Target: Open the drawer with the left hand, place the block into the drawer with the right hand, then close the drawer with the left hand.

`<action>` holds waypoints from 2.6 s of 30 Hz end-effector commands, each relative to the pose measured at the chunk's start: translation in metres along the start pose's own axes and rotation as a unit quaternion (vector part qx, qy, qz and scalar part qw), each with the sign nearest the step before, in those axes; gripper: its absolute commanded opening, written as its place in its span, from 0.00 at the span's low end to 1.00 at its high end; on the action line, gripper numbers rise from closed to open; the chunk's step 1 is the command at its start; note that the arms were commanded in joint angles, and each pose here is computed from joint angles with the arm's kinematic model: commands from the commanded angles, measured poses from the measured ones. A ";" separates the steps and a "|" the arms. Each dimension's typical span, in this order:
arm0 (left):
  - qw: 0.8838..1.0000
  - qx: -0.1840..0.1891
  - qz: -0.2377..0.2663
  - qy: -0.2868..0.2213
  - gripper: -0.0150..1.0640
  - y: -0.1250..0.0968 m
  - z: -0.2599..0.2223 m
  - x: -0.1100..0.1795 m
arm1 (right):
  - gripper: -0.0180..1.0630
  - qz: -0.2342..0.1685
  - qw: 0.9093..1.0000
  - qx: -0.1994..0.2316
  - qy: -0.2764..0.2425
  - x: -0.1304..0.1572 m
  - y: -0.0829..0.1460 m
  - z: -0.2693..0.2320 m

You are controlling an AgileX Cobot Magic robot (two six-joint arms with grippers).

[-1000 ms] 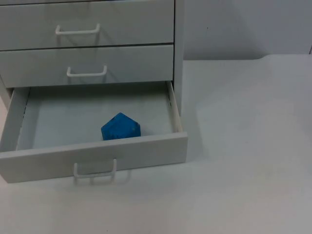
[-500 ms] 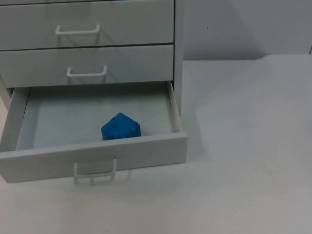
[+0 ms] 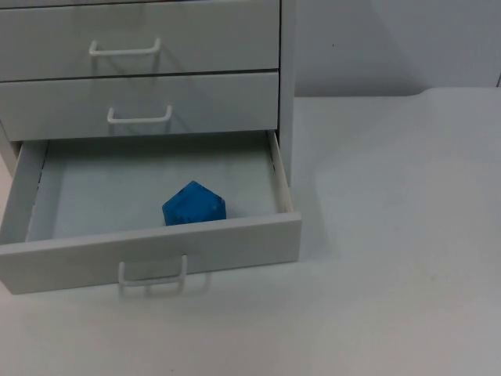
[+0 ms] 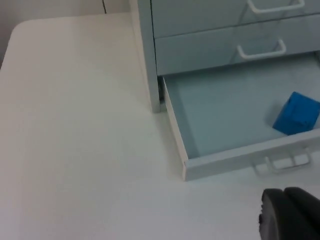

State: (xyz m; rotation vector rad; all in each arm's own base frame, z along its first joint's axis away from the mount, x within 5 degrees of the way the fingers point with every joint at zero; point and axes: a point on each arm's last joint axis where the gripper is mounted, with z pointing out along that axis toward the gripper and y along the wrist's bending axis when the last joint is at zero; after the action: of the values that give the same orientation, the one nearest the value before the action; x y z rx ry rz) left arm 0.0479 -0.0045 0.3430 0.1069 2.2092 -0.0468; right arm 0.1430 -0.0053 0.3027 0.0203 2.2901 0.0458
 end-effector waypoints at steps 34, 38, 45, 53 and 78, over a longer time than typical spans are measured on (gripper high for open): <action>0.918 0.100 0.318 0.216 0.01 -0.073 0.132 -0.024 | 0.60 0.002 0.995 0.079 0.065 0.008 -0.014 -0.008; 0.885 0.119 0.405 0.197 0.01 -0.103 0.136 -0.017 | 0.60 0.000 0.995 0.080 0.057 0.006 -0.014 -0.008; 0.837 0.087 0.527 0.119 0.01 -0.157 0.141 0.001 | 0.60 -0.002 0.995 0.079 0.054 0.014 -0.015 0.001; 0.798 0.066 0.595 0.071 0.01 -0.187 0.168 0.044 | 0.60 0.002 0.996 0.078 0.045 0.013 -0.014 0.002; 0.803 0.008 0.594 0.056 0.01 -0.197 0.262 0.107 | 0.60 0.011 0.997 0.069 0.031 0.011 -0.013 0.002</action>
State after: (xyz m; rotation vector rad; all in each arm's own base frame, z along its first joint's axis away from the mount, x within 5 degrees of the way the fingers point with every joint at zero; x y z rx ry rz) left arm 0.1693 -0.2161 0.1019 1.5452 1.8650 0.6489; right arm 0.1375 -0.0178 0.2915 0.1101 2.3698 -0.1077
